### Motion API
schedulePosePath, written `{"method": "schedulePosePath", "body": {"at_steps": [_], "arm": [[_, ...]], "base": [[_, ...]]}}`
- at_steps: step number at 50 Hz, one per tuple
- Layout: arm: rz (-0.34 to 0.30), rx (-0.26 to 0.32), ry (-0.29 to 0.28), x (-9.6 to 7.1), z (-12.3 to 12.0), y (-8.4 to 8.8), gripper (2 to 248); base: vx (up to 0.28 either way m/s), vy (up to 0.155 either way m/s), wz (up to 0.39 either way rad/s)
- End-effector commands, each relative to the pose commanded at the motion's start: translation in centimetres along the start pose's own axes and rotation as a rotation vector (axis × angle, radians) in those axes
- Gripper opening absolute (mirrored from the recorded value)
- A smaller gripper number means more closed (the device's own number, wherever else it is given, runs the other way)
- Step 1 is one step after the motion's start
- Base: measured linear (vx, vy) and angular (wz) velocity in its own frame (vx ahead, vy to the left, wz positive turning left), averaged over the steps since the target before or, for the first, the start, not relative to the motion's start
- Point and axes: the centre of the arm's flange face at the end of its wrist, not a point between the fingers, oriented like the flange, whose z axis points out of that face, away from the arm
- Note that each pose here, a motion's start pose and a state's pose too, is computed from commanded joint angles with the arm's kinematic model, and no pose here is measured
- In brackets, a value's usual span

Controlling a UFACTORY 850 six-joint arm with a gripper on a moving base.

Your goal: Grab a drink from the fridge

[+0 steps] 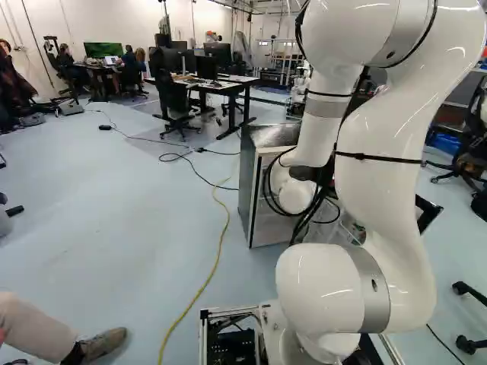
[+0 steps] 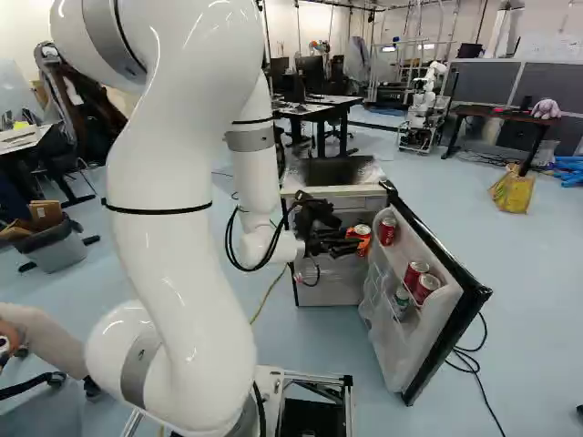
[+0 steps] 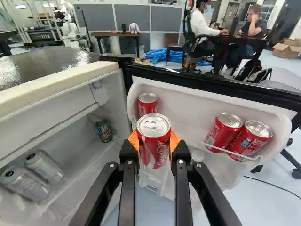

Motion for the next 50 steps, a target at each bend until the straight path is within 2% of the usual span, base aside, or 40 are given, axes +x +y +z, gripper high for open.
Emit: {"method": "schedulePosePath", "body": {"at_steps": [24, 38, 50], "arm": [[-0.013, 0.130, -0.004, 1.2, -3.1, 0.2, 82], [-0.013, 0.193, -0.004, 2.1, -4.1, 0.0, 82], [-0.024, 0.270, -0.004, 2.9, -4.8, -0.4, 82]], "base": [[0.000, 0.000, 0.000], [0.000, 0.000, 0.000], [0.000, 0.000, 0.000]]}}
